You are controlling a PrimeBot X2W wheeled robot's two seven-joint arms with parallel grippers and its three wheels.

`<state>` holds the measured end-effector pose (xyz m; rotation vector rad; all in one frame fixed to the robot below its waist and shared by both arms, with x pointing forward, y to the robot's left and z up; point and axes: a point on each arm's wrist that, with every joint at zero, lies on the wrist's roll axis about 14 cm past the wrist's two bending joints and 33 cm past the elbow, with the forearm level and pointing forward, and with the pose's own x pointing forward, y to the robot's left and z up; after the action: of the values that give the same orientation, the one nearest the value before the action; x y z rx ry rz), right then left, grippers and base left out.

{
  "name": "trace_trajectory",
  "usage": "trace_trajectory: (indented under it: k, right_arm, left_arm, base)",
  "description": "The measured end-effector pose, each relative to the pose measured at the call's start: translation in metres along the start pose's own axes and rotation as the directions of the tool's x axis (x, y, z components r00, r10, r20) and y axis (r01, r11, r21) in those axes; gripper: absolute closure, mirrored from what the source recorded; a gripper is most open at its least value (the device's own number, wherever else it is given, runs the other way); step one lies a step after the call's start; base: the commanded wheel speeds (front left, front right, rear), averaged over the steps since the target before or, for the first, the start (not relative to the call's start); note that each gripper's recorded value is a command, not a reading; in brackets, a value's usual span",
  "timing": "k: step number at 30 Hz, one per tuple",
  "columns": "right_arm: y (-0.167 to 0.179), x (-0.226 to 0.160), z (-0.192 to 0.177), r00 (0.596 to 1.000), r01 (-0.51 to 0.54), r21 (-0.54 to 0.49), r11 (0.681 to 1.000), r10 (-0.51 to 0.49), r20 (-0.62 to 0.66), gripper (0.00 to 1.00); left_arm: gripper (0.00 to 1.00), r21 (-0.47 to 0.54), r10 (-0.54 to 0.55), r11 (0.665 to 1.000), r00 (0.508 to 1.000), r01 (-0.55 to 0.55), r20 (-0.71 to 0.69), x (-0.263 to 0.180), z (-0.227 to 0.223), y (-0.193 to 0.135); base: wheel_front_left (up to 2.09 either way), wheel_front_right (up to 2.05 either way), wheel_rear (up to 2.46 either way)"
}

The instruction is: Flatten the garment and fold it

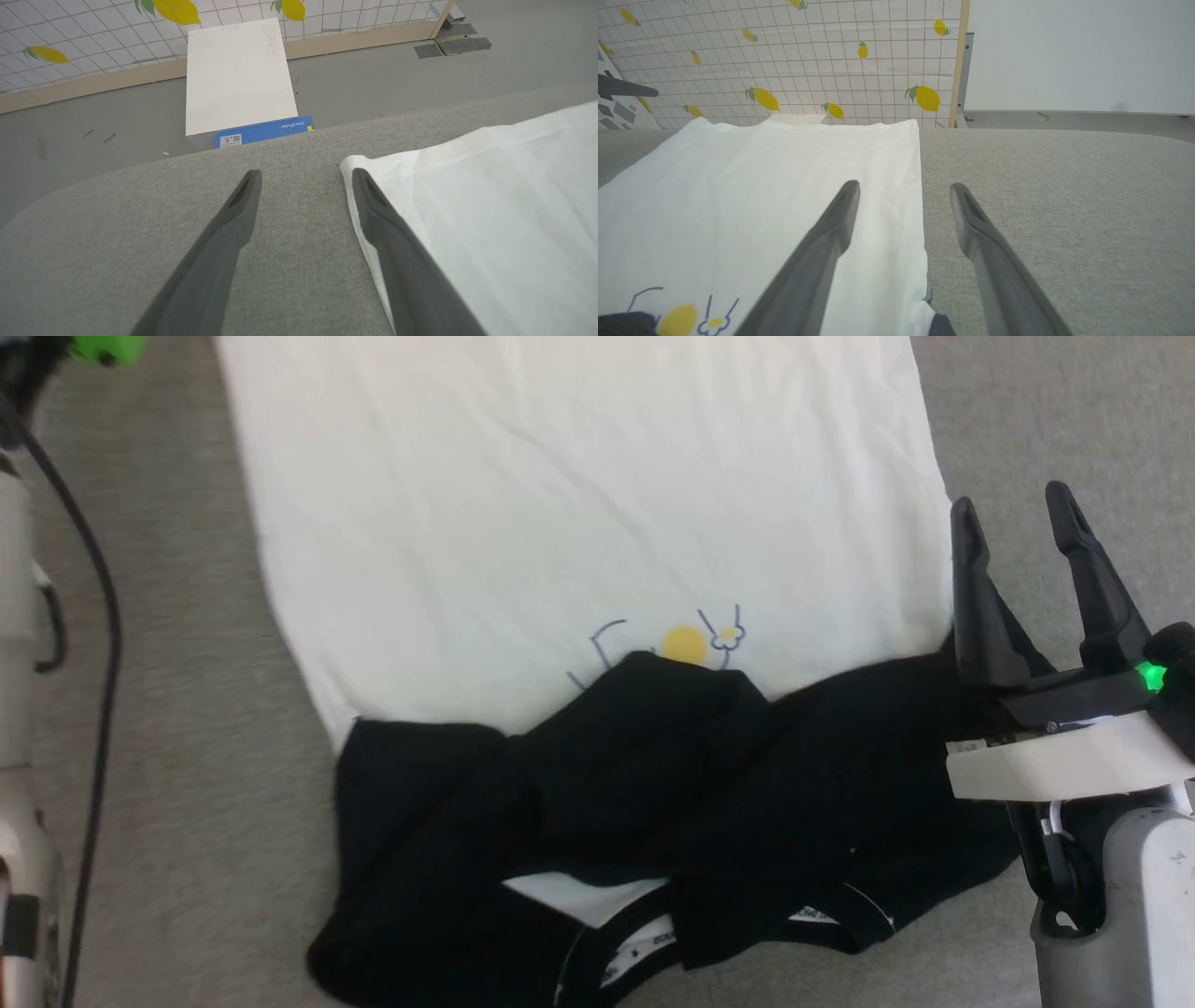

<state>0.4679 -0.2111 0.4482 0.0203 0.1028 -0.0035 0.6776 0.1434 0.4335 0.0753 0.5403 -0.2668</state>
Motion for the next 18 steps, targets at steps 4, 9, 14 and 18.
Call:
trace_trajectory:
  k: [4,9,14,18]
  right_arm:
    - [-0.011,-0.002,-0.012,0.999,0.029,-0.015,0.999,-0.029,-0.034,0.00]
    - [-0.023,-0.007,-0.026,0.995,0.063,-0.017,0.998,-0.064,-0.072,0.00]
    - [-0.031,-0.011,-0.039,0.990,0.084,-0.027,0.996,-0.086,-0.108,0.00]
    - [-0.033,-0.010,-0.044,0.988,0.089,-0.032,0.996,-0.092,-0.123,0.00]
  left_arm:
    - [0.00,-0.062,-0.003,0.998,0.994,-0.004,-0.109,0.028,-0.024,-0.006]
    - [0.00,-0.096,0.008,0.995,0.982,-0.027,-0.188,0.051,-0.048,-0.012]
    - [0.00,-0.105,0.024,0.993,0.982,-0.045,-0.188,0.067,-0.053,-0.014]
    - [1.00,-0.119,0.019,0.992,0.976,-0.046,-0.219,0.072,-0.061,-0.017]
  base:
    - [0.00,0.00,0.00]
    - [0.00,0.00,0.00]
    - [0.00,0.00,0.00]
    - [0.00,0.00,0.00]
